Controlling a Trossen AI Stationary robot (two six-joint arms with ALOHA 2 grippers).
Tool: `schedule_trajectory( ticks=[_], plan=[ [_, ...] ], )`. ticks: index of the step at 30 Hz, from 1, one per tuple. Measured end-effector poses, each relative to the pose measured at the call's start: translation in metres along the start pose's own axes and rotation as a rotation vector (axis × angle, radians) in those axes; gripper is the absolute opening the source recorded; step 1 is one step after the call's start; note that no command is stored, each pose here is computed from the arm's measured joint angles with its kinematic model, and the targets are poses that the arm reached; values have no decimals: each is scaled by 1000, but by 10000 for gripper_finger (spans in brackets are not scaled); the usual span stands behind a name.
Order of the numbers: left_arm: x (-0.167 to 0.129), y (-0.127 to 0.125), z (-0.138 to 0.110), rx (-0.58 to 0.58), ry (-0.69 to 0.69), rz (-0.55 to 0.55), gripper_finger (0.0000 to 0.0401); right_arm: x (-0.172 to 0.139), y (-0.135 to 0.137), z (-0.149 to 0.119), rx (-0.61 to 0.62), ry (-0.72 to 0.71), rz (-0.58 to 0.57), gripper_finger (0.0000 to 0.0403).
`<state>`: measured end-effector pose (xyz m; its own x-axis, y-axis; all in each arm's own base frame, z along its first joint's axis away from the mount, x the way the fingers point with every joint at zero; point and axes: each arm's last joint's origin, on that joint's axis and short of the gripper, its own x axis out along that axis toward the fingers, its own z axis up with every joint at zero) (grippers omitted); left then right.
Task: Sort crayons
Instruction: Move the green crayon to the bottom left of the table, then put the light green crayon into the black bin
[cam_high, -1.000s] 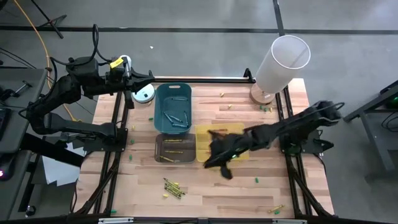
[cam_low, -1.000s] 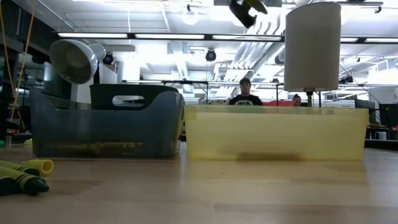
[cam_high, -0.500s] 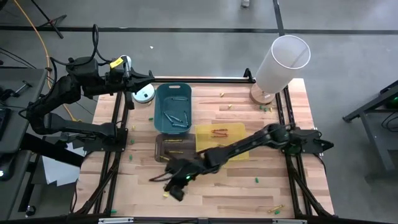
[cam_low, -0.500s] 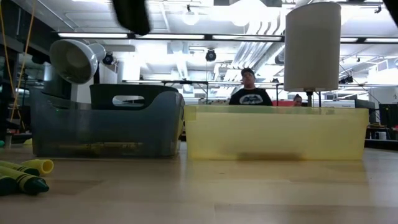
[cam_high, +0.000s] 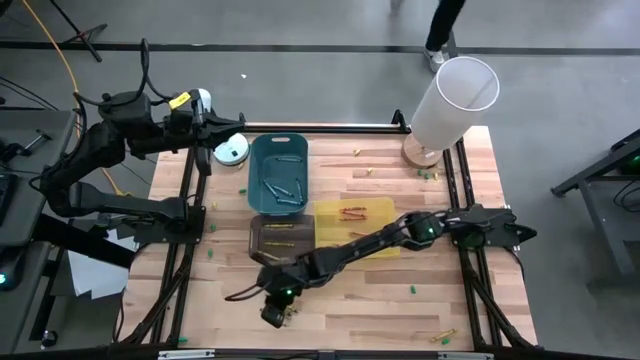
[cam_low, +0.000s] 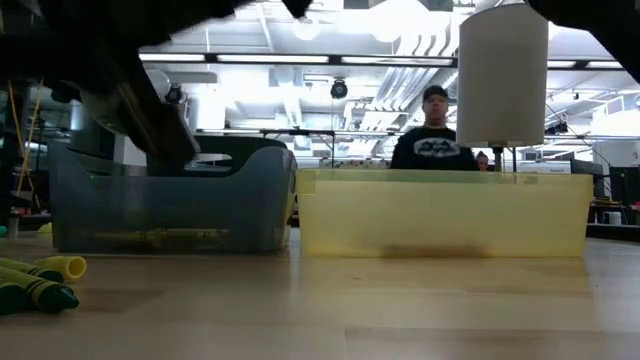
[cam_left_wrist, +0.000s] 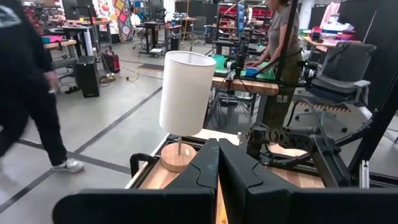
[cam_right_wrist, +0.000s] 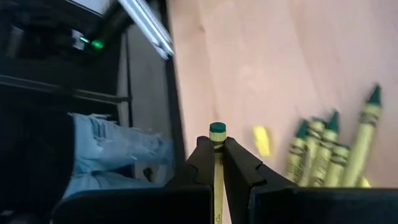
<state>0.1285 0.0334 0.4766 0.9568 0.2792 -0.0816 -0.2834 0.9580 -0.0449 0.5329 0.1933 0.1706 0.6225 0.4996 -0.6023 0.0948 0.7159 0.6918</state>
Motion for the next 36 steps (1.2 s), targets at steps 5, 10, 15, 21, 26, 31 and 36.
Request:
schedule_trajectory(
  ticks=[5, 10, 15, 21, 26, 31, 36],
  plan=[
    [-1, 0, 0, -1, -4, 0, 0, 2, -3, -1, -12, 7, -7, 0],
    [-1, 0, 0, -1, -4, 0, 0, 7, -9, -3, -40, 9, -30, 0],
    [-1, 0, 0, -3, -4, 0, 0, 11, -18, -5, -42, 14, -76, 0],
    [-1, 0, 0, -2, -4, 0, 0, 12, -25, -3, -49, 20, -89, 2],
    [-1, 0, 0, -2, -4, 0, 0, 15, -29, -3, -31, 26, -94, 21],
    [-1, 0, 0, -1, -4, 0, 0, 15, -28, -3, -18, 20, -86, 51],
    [-1, 0, 0, -1, -4, 0, 0, 14, -29, -2, -18, 13, -95, 82]
  ],
)
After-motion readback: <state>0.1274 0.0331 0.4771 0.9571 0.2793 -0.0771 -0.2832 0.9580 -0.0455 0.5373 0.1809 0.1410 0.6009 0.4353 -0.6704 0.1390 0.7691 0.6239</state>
